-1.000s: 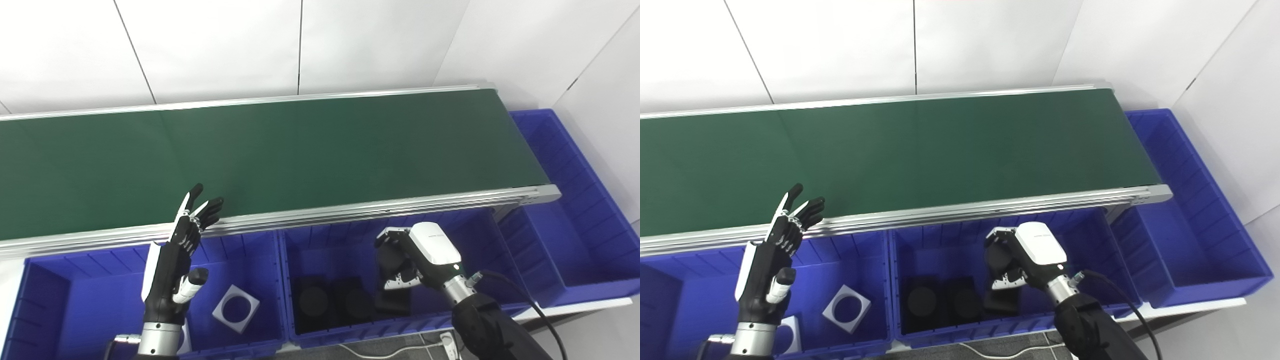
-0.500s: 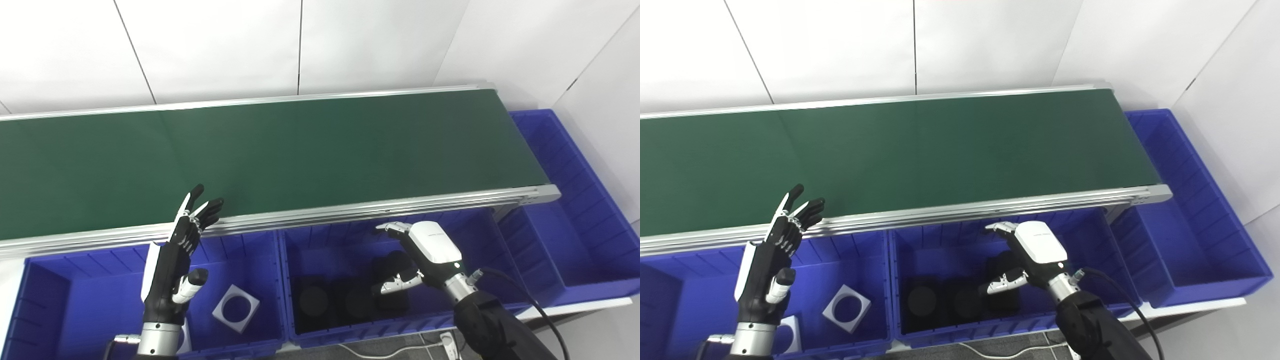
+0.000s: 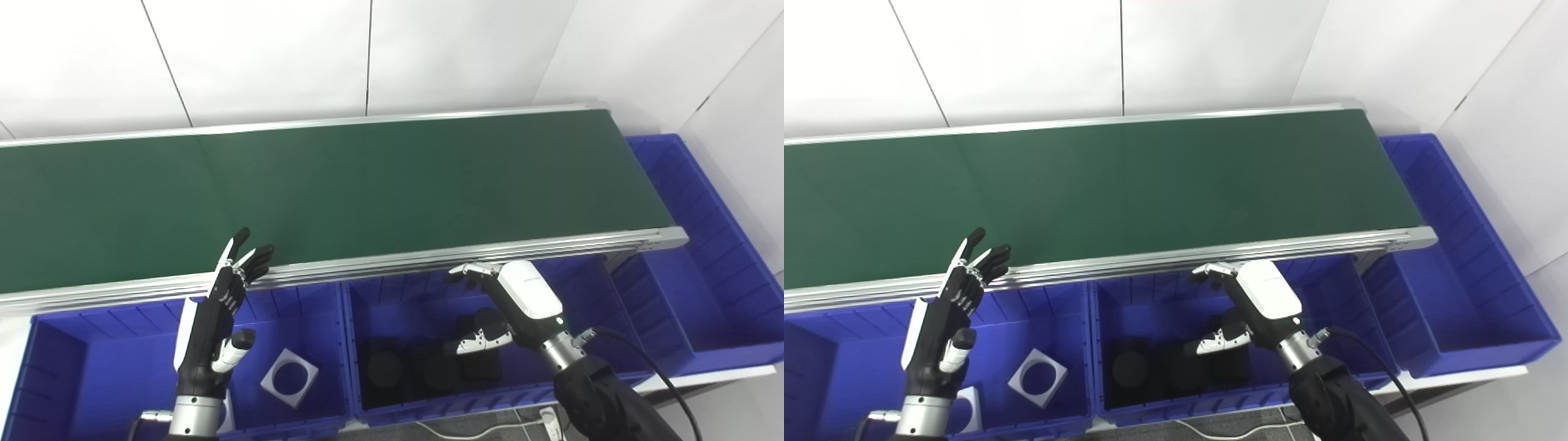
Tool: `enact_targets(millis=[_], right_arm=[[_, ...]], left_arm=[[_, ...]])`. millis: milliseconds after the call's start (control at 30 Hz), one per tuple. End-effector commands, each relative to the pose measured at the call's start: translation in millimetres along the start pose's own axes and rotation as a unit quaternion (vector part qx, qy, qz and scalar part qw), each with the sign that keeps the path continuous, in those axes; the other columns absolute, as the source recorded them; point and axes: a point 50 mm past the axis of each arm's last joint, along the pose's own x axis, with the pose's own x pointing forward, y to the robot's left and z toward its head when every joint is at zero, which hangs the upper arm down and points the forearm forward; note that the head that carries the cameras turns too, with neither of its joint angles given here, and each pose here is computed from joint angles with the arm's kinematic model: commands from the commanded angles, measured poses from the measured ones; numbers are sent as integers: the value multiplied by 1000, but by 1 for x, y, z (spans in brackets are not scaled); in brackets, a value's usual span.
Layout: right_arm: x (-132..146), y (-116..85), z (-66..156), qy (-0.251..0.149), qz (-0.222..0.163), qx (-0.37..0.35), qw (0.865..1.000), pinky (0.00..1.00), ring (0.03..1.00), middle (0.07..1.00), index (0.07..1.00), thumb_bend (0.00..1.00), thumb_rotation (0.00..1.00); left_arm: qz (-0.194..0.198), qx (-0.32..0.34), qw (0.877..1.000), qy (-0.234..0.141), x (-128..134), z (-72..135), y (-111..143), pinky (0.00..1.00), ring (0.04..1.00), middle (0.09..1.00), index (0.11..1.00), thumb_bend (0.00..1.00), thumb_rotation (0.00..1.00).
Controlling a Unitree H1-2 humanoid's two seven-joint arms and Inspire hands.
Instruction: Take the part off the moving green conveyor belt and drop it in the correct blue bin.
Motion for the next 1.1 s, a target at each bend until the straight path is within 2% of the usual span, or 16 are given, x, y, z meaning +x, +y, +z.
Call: enact_targets(millis=[0, 233, 367, 500, 600, 667, 700, 767, 800, 867, 900, 933, 967, 1000, 1067], right_arm=[[-1, -14, 14, -51, -44, 16, 998, 449, 557, 637, 647, 870, 393], [-9, -22, 43, -94, -71, 46, 992, 430, 524, 610, 627, 856, 363], [-10, -22, 56, -113, -80, 58, 989, 432, 524, 607, 639, 845, 361], [-5, -19, 73, -132, -104, 83, 982, 435, 525, 617, 647, 826, 369], [2, -12, 84, -129, -120, 102, 979, 434, 536, 629, 673, 799, 434], [8, -5, 91, -121, -126, 124, 977, 436, 553, 664, 719, 750, 588], [11, 0, 93, -116, -128, 139, 975, 462, 587, 693, 746, 734, 669], [18, 10, 96, -112, -129, 177, 969, 601, 725, 786, 805, 755, 846], [21, 16, 98, -107, -127, 203, 965, 610, 734, 792, 809, 759, 856], [26, 26, 102, -91, -114, 265, 953, 748, 832, 854, 845, 801, 927], [27, 32, 105, -79, -105, 313, 941, 879, 910, 906, 880, 856, 959], [27, 37, 108, -65, -98, 359, 926, 938, 954, 940, 906, 894, 972], [27, 40, 110, -53, -90, 395, 913, 980, 985, 981, 955, 963, 990], [27, 43, 111, -47, -83, 418, 903, 994, 996, 994, 985, 989, 997], [26, 45, 111, -43, -72, 439, 895, 998, 999, 998, 994, 997, 999]], left_arm=[[-7, 2, 999, -41, 10, 10, -1, 825, 844, 835, 957, 966, 891], [-9, 5, 999, -38, 12, 7, -2, 825, 845, 838, 960, 959, 897], [-10, 7, 999, -35, 12, 5, 0, 825, 844, 835, 961, 965, 899], [-11, 7, 999, -33, 12, 4, 1, 827, 845, 836, 964, 968, 902], [-13, 9, 999, -28, 13, 1, 3, 837, 850, 837, 969, 956, 906], [-15, 10, 1000, -24, 13, -2, 3, 847, 855, 835, 968, 964, 905], [-15, 11, 1000, -22, 13, -3, 3, 856, 859, 835, 969, 966, 905], [-16, 10, 1000, -20, 13, -4, 2, 865, 865, 835, 970, 974, 899], [-17, 11, 1000, -19, 13, -5, 2, 865, 865, 836, 970, 975, 898], [-18, 11, 1000, -15, 11, -6, 1, 864, 865, 837, 972, 976, 899], [-19, 10, 1000, -14, 10, -7, 1, 864, 866, 839, 974, 971, 897], [-20, 9, 1000, -12, 9, -7, 0, 862, 865, 839, 974, 971, 896], [-21, 7, 1000, -11, 8, -7, 0, 861, 862, 839, 974, 973, 890], [-22, 6, 1000, -9, 6, -8, -1, 869, 862, 840, 972, 975, 882], [-24, 5, 1000, -7, 4, -9, -2, 871, 862, 840, 970, 972, 877]])
